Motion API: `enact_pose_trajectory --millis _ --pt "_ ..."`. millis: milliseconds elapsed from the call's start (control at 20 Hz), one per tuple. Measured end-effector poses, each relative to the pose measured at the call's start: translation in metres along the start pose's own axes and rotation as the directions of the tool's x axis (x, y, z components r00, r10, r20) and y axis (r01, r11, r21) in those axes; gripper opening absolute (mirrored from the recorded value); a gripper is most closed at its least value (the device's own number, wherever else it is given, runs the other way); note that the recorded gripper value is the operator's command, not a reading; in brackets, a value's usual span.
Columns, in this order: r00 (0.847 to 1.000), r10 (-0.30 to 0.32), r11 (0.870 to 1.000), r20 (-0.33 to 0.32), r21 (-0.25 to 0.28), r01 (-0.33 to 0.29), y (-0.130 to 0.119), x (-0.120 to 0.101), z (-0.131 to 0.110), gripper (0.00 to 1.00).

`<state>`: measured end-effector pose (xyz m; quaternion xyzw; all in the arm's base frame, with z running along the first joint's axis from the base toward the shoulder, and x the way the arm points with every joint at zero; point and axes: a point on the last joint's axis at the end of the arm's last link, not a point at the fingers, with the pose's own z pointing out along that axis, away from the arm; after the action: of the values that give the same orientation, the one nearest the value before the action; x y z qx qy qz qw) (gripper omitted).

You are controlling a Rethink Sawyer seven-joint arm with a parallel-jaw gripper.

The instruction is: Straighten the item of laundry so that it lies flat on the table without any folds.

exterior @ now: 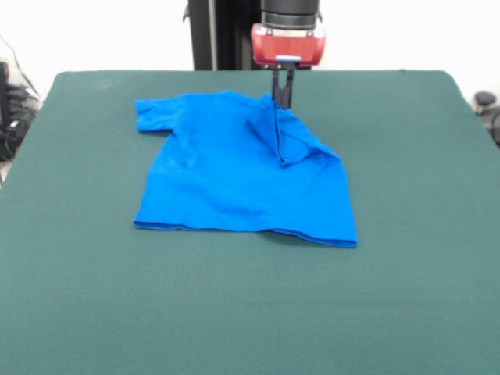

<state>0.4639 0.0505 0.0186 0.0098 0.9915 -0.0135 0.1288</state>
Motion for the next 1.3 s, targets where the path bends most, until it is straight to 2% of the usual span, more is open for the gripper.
enact_pose_trajectory --millis 700,1300 --pt "1.000 0.000 1.000 0.000 0.000 0.000 0.000 -0.001 -0.001 0.00" --pt "1.000 -0.007 1.000 0.023 0.007 0.006 0.000 -0.012 -0.012 0.00"
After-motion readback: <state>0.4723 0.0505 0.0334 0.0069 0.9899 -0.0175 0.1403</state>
